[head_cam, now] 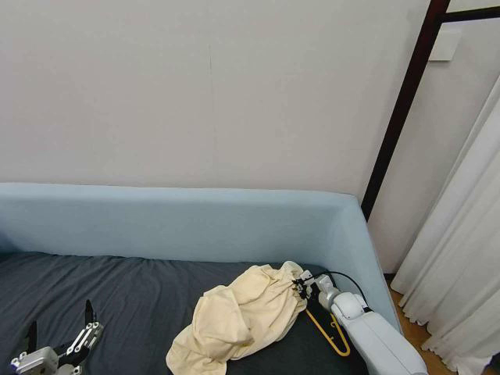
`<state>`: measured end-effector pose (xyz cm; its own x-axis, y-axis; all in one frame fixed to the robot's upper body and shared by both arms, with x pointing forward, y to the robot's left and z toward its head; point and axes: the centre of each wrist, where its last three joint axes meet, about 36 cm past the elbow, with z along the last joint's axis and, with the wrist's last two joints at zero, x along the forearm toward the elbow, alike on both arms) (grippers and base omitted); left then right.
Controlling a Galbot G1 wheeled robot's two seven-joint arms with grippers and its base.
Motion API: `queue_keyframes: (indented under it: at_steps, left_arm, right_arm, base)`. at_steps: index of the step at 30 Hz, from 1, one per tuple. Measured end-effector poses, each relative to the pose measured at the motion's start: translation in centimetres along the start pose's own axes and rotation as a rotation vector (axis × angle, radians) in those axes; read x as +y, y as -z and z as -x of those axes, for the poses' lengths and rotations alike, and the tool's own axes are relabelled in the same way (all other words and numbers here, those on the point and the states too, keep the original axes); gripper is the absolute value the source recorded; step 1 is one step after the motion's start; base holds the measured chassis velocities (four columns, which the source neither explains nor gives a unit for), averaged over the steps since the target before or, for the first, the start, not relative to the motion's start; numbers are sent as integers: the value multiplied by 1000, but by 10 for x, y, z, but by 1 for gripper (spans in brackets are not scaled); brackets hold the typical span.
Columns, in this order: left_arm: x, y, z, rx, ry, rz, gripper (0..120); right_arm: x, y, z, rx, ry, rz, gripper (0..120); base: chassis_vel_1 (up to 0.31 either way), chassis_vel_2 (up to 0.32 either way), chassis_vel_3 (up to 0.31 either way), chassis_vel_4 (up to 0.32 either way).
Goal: Pick up the clothes from the sofa and hang them on the clothes hanger.
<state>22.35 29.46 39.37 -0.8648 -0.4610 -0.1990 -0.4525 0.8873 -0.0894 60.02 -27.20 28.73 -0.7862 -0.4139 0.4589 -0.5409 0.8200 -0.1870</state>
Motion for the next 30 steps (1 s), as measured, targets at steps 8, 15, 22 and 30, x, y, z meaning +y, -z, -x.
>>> queue_keyframes:
  at_steps: [8, 15, 22, 30]
  left_arm:
    - [-1, 2, 7, -18, -7, -6, 100]
    - [-6, 7, 10, -36, -19, -23, 100]
    - [-5, 16, 13, -52, -23, -40, 100]
    - [-3, 14, 13, -53, -12, -42, 100]
  right_arm:
    - [-14, 137, -62, -289, -41, 30, 0]
    - [-39, 252, -123, -476, -80, -28, 0]
    - [-52, 340, -203, -628, -59, -121, 0]
    - [3, 278, -217, -540, 83, -235, 0]
  base:
    - [0, 0, 0, 0]
    - [0, 0, 0, 0]
    - [0, 0, 0, 0]
    - [0, 0, 0, 0]
